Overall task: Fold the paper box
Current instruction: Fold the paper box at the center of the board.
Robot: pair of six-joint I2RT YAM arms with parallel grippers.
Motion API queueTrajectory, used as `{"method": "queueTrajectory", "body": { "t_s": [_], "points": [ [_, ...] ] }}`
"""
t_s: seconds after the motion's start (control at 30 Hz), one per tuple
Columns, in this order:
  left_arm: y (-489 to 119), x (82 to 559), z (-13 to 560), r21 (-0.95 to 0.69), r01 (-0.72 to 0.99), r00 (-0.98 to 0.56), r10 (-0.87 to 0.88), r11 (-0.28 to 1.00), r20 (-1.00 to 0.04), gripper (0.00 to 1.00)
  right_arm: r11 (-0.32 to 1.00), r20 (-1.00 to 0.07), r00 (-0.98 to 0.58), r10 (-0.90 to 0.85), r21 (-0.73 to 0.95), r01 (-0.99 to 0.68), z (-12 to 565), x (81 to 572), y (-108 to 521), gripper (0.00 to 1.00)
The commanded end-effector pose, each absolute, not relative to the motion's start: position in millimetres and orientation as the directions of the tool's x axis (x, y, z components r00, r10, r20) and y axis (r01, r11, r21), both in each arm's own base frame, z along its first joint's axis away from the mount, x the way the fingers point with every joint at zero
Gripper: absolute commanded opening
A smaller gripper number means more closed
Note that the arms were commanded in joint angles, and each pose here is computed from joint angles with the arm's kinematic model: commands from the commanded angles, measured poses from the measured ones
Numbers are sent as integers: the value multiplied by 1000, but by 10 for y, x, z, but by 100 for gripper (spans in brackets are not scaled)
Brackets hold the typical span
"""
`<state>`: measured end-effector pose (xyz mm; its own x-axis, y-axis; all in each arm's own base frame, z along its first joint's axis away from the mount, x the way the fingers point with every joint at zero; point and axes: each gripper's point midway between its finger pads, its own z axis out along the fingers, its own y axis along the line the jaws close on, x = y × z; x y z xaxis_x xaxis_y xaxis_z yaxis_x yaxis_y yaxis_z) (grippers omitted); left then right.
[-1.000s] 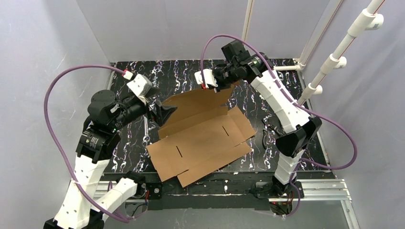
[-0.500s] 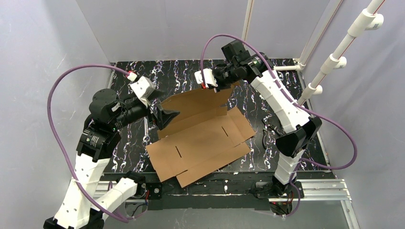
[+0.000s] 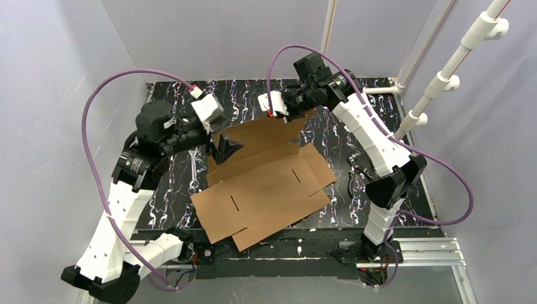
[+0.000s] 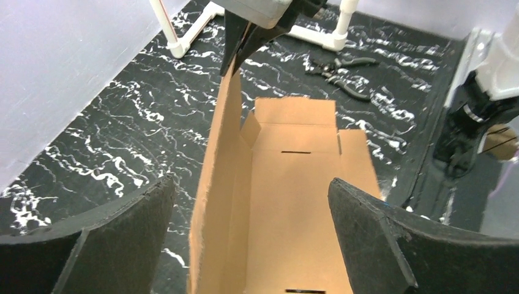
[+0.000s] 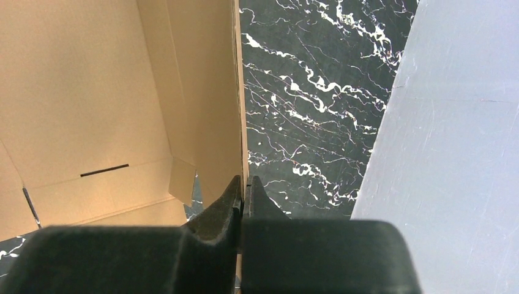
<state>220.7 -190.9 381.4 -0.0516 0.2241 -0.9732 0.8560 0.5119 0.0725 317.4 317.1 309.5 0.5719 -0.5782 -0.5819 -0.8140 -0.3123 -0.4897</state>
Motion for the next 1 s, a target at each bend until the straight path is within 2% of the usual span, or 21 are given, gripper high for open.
{"method": "queueTrajectory", "body": {
  "t_s": [0.0, 0.13, 0.27, 0.4, 0.63, 0.77, 0.83, 0.97],
  "points": [
    [-1868, 2384, 3707, 194, 846, 4, 358, 497, -934, 92, -281, -607, 605, -515, -547, -789, 3430, 3108, 3211, 1],
    [-1825, 2525, 3597, 246, 836, 10, 435, 490, -900, 84, -282, -609, 605, -513, -546, -789, 3431, 3097, 3211, 1],
    [-1867, 2522, 3472, 236, 857, 2, 454, 459, -891, 72, -282, -609, 606, -511, -548, -788, 3432, 3099, 3214, 1],
    [-1835, 2545, 3343, 244, 853, -9, 481, 460, -877, 53, -284, -612, 606, -508, -545, -789, 3430, 3093, 3220, 1],
    [-1799, 2591, 3200, 274, 847, -8, 525, 456, -851, 47, -284, -614, 604, -507, -543, -790, 3423, 3089, 3222, 1],
    [-1764, 2633, 3200, 302, 833, 3, 543, 463, -840, 31, -285, -616, 603, -507, -540, -792, 3413, 3084, 3220, 1],
    [-1760, 2649, 3195, 307, 831, 3, 546, 465, -837, 30, -286, -619, 602, -504, -538, -793, 3411, 3085, 3228, 1],
    [-1791, 2644, 3163, 301, 840, 5, 548, 452, -836, 36, -288, -620, 603, -502, -538, -792, 3411, 3081, 3234, 1]
  ]
}}
